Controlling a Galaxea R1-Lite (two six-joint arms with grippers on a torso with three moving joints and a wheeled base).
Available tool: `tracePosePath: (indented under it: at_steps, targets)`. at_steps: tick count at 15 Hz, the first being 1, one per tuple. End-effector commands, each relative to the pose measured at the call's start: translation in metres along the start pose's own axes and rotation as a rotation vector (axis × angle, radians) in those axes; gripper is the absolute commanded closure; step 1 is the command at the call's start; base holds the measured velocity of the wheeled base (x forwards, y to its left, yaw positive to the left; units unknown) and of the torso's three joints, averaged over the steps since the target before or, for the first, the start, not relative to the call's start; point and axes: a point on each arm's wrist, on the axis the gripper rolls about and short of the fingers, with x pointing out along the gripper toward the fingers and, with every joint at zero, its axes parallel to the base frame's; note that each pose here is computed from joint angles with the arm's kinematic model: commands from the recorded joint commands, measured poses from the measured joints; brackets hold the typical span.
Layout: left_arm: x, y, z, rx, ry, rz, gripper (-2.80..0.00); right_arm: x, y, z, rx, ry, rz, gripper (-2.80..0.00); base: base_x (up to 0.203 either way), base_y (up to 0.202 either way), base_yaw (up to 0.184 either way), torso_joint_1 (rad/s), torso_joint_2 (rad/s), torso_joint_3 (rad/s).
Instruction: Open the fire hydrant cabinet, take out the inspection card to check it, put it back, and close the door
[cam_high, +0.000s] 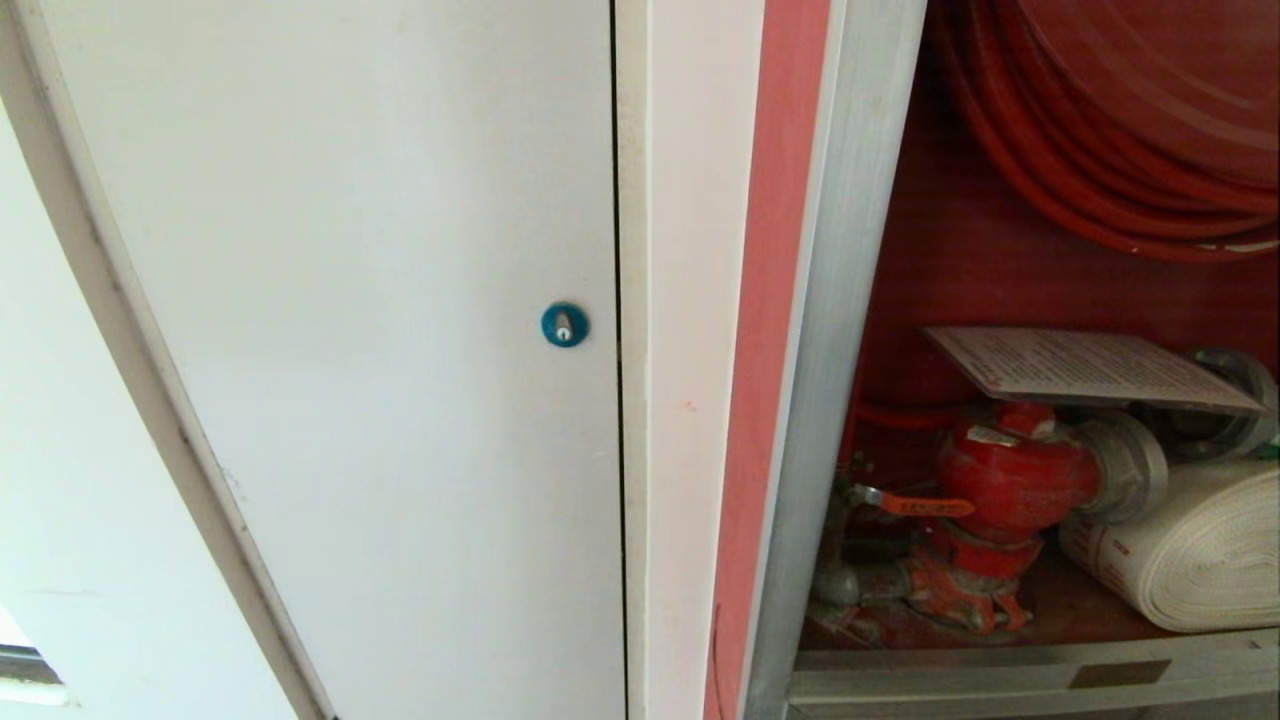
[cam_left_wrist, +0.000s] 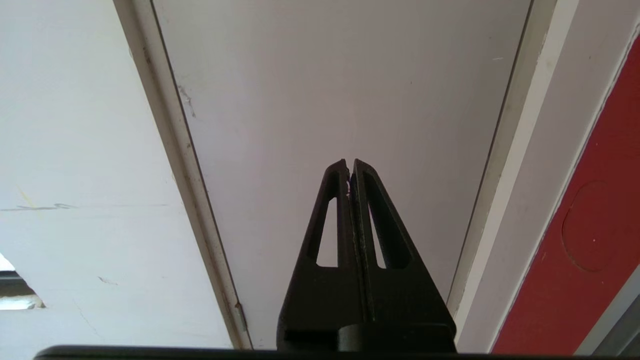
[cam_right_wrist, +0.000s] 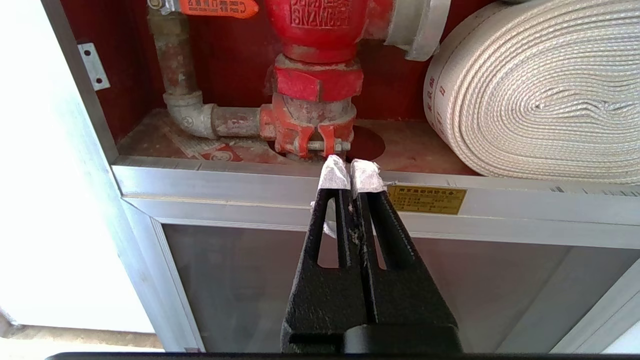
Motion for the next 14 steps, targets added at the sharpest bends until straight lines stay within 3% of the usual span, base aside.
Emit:
tracePosePath:
  at_steps: [1,14]
  targets:
    - [0.0015,-0.0001,-0.0064,-0.001,0.024,0.0,0.0,0.0001,0.0,0.0,0.0,0.001,0.001,0.0,0.0,0.0,0.0,0.0,0.0,0.0]
    - [0.0015,-0.0001,-0.0064,-0.001,0.024,0.0,0.0,0.0001,0.0,0.0001,0.002,0.0,0.001,0.0,0.0,0.0,0.0,0.0,0.0,0.0]
